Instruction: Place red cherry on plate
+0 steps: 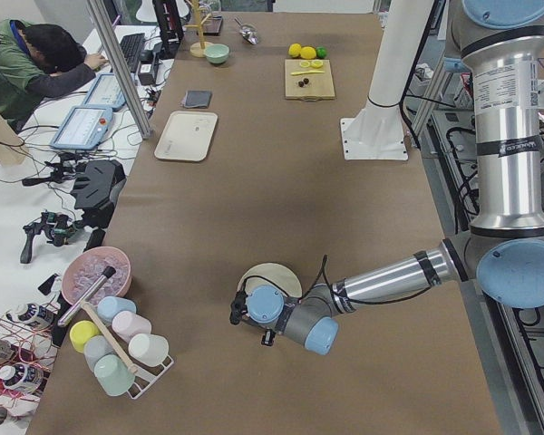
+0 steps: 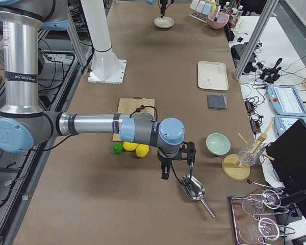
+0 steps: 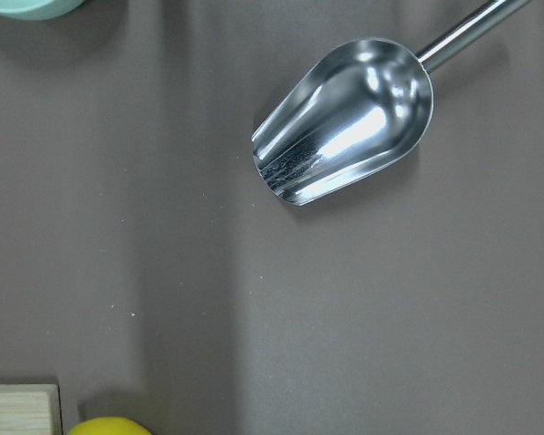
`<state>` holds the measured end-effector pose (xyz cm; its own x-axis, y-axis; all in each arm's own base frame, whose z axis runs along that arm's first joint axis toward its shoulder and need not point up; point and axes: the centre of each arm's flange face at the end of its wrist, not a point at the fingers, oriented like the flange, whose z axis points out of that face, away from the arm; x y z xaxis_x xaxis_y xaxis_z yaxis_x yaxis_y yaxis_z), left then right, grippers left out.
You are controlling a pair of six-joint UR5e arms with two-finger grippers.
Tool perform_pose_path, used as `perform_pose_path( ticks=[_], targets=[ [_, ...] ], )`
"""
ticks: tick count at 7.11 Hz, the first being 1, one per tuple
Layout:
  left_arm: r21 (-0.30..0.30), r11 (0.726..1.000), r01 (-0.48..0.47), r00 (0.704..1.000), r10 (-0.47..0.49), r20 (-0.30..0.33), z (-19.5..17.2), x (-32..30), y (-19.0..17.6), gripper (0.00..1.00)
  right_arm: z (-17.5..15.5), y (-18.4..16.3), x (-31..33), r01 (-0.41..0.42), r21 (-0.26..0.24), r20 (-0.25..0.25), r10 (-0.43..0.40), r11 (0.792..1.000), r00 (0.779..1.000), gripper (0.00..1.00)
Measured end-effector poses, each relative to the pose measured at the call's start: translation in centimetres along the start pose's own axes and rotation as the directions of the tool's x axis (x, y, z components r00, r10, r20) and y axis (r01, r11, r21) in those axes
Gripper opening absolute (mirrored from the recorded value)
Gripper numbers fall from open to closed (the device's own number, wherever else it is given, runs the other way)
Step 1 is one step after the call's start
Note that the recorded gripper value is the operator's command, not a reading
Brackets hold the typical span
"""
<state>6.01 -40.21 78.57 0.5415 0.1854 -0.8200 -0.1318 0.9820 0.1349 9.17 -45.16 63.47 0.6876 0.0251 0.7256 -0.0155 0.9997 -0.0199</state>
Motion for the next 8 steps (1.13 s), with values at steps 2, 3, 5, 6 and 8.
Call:
perform_pose_path(
  ticks=[2, 3, 5, 6, 8],
  targets=[
    [-0.001, 1.000, 0.002, 1.000, -0.002, -0.003, 0.0, 0.0, 0.1, 0.00, -0.1, -0.1, -0.1, 0.003, 0.002, 0.000, -0.003, 1.000, 1.000, 1.00],
    [0.000, 1.000, 0.000, 1.000, 0.000, -0.007, -0.1, 0.1, 0.0, 0.00, -0.1, 0.0, -0.1, 0.003, 0.001, 0.000, -0.003, 1.000, 1.000, 1.00],
    [0.008, 1.000, -0.009, 1.000, 0.010, -0.013, -0.3, 0.7, -0.6, 0.00, 0.0, 0.0, 0.0, 0.003, 0.001, 0.000, -0.003, 1.000, 1.000, 1.00],
    [0.019, 1.000, -0.013, 1.000, 0.013, -0.017, -0.6, 1.4, -1.9, 0.00, 0.0, 0.0, 0.0, 0.002, 0.001, 0.000, -0.002, 1.000, 1.000, 1.00],
    [0.052, 0.998, 0.019, 0.998, -0.015, -0.066, -1.9, 4.9, -7.8, 0.00, -0.1, 0.1, 0.1, 0.001, 0.002, 0.000, -0.001, 1.000, 1.000, 1.00]
  ],
)
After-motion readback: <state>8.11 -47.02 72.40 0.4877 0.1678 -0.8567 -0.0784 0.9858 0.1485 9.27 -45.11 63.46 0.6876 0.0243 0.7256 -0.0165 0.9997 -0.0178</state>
